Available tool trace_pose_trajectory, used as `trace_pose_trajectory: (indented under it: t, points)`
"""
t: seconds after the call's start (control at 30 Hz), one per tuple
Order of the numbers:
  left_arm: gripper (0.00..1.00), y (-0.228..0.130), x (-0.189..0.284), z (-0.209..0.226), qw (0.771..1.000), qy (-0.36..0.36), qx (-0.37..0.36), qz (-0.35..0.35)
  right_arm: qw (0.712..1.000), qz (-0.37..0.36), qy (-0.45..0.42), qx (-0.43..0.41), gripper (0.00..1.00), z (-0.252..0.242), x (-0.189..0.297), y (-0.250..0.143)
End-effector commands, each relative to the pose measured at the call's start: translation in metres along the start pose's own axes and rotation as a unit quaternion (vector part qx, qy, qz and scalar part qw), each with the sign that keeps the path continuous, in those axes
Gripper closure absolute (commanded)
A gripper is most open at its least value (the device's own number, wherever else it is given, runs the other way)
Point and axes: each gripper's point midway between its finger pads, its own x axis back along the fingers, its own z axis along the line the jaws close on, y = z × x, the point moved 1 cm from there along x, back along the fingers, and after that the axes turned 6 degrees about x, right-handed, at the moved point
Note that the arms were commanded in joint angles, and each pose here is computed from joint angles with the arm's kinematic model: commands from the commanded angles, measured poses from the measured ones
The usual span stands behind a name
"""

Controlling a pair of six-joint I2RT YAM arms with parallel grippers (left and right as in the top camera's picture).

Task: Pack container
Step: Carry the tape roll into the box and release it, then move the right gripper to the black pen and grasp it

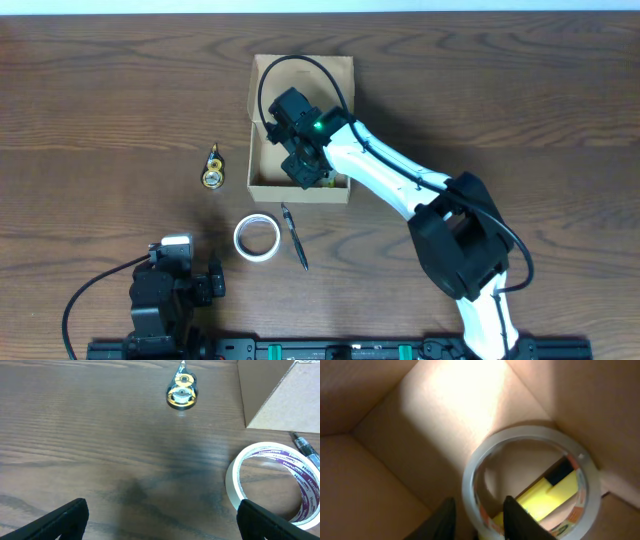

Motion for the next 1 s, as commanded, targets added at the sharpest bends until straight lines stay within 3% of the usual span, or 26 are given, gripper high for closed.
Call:
trace_pose_trajectory:
  t: [0.0,0.33,0.5,0.53,0.73,0.97]
  points:
    - [0.04,-0.024,-0.009,0.003,0.999,0.007,-0.003,0.039,1.0,-0.006,-0.003,-0.004,0.64,-0.004,-0.003,0.006]
    - [0.05,-0.024,-0.009,0.003,0.999,0.007,-0.003,0.039,0.999,-0.032,-0.035,0.006,0.62,-0.015,0.012,0.018]
    - [0.05,-0.024,-0.009,0.003,0.999,0.007,-0.003,0.039,0.995,-0.083,-0.046,0.011,0.61,-0.019,0.049,0.045]
    - [0.05,-0.024,-0.009,0.003,0.999,0.007,-0.003,0.039,0.995,-0.09,-0.048,0.011,0.57,-0.019,0.056,0.048]
    - [0.05,-0.024,-0.009,0.003,0.999,0.007,-0.003,0.039,0.992,-0.114,-0.051,0.01,0.01,-0.016,0.103,0.049]
    - [0.05,-0.024,-0.009,0.003,0.999,0.007,-0.003,0.039,0.995,-0.077,-0.001,-0.06,0.01,0.005,0.159,0.003]
